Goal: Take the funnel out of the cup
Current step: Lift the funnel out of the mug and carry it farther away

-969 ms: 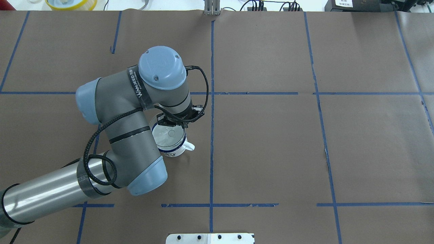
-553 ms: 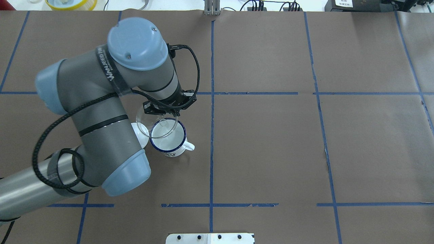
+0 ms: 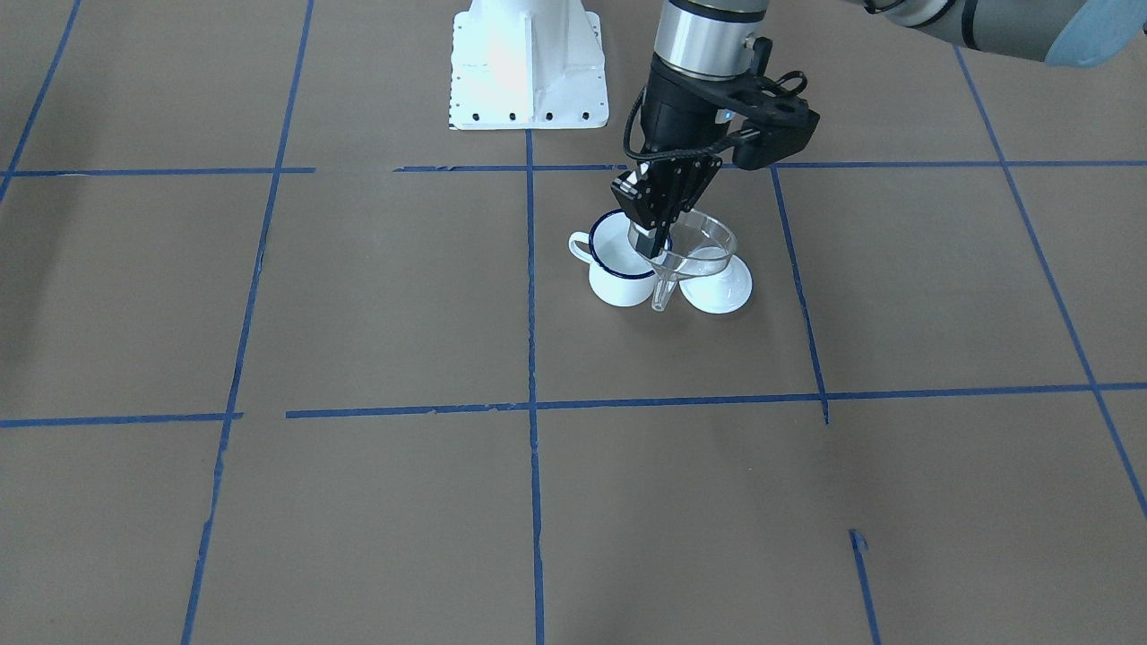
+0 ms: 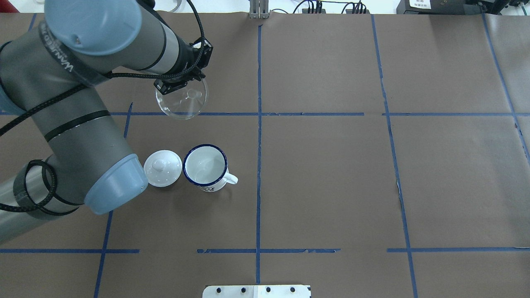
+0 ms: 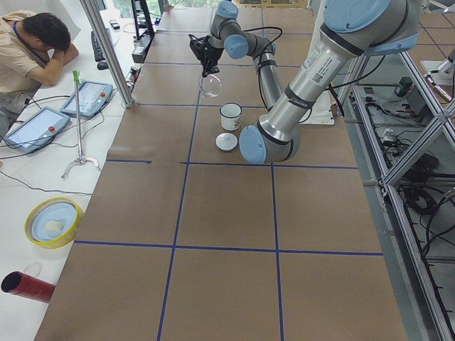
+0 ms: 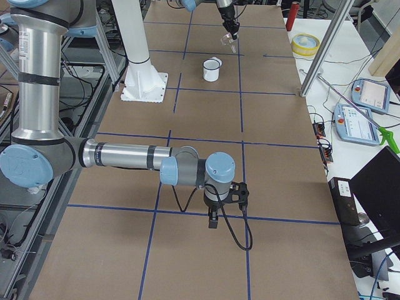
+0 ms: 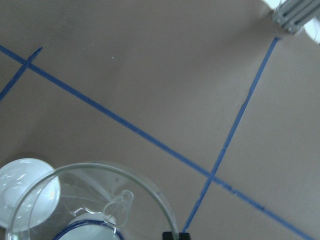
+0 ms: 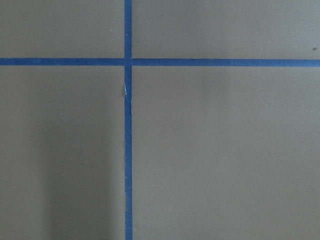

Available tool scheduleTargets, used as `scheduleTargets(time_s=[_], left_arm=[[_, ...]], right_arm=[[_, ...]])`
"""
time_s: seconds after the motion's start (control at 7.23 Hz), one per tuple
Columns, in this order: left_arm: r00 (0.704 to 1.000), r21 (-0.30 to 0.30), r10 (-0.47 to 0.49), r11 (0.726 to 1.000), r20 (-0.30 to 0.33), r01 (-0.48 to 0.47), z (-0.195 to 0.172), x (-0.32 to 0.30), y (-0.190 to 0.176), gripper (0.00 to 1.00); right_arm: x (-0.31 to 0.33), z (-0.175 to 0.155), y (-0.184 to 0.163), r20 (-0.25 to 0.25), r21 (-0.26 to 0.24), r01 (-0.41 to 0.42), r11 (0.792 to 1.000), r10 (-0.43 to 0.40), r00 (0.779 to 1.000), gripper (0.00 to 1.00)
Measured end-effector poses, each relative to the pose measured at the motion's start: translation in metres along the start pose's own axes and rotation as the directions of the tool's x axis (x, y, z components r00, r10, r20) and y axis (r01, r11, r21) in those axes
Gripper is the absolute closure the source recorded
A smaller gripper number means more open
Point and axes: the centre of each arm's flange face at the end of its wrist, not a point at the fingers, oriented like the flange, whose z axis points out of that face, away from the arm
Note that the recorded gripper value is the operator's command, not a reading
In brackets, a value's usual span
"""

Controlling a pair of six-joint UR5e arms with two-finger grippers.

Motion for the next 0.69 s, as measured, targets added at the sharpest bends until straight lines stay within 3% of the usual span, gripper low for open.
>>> scheduleTargets(time_s=[0.14,0.28,0.69], left_arm=[[0.99,0.043,-0.096,0.994,-0.106,0.101,0.022,-0.007,-0.022,1.0],[0.971,0.068,-0.164,0.982,-0.171,0.178,0.056,-0.013,-0.044,1.0],[0.93,0.13,-0.221,0.955,-0.292,0.268,0.161,-0.05,-0.103,1.0]], right_arm=[[0.0,0.0,0.0,0.0,0.0,0.0,1.0,0.0,1.0,0.0],[0.0,0.0,0.0,0.0,0.0,0.0,1.0,0.0,1.0,0.0],[0.0,0.0,0.0,0.0,0.0,0.0,1.0,0.0,1.0,0.0]])
